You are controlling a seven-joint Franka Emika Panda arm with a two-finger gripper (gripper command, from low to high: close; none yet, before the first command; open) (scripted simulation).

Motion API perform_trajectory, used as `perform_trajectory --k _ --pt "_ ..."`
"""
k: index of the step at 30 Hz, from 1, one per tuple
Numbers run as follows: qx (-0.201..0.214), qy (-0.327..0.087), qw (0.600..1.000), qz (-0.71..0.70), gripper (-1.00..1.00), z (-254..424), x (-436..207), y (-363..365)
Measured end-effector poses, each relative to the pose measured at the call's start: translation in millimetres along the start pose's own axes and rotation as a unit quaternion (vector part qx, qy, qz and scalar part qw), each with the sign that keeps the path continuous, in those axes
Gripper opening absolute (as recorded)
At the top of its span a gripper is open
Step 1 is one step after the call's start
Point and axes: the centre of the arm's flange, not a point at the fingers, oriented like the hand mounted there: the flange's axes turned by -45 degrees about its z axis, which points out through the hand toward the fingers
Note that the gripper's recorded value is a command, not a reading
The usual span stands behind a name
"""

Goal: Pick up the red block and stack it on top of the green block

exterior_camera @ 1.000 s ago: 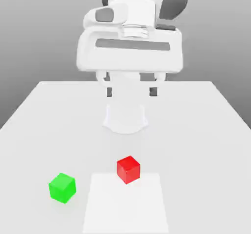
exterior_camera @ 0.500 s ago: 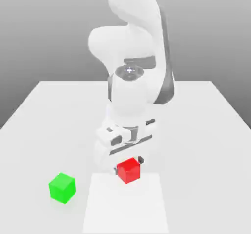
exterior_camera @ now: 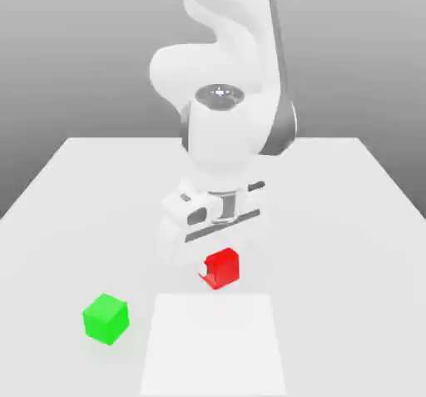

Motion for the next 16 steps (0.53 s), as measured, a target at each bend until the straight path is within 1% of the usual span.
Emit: perform_trajectory --k 4,7,9,12,13,16 --pt "0.003 0.003 0.989 0.146 -1.0 -19.1 -8.0 82.1" --pt "0.0 0.001 0.963 0.268 -1.0 -29.8 -41.0 153.7" --pt "-0.001 0.0 0.958 0.287 -1.0 -16.9 -45.4 166.5" --pt "-0.001 0.0 0.958 0.286 -1.0 14.3 -42.4 166.9" --pt "-0.001 0.0 0.958 0.286 1.0 24.0 -42.6 166.5" --pt "-0.001 0.0 0.958 0.286 1.0 24.0 -42.6 166.5"
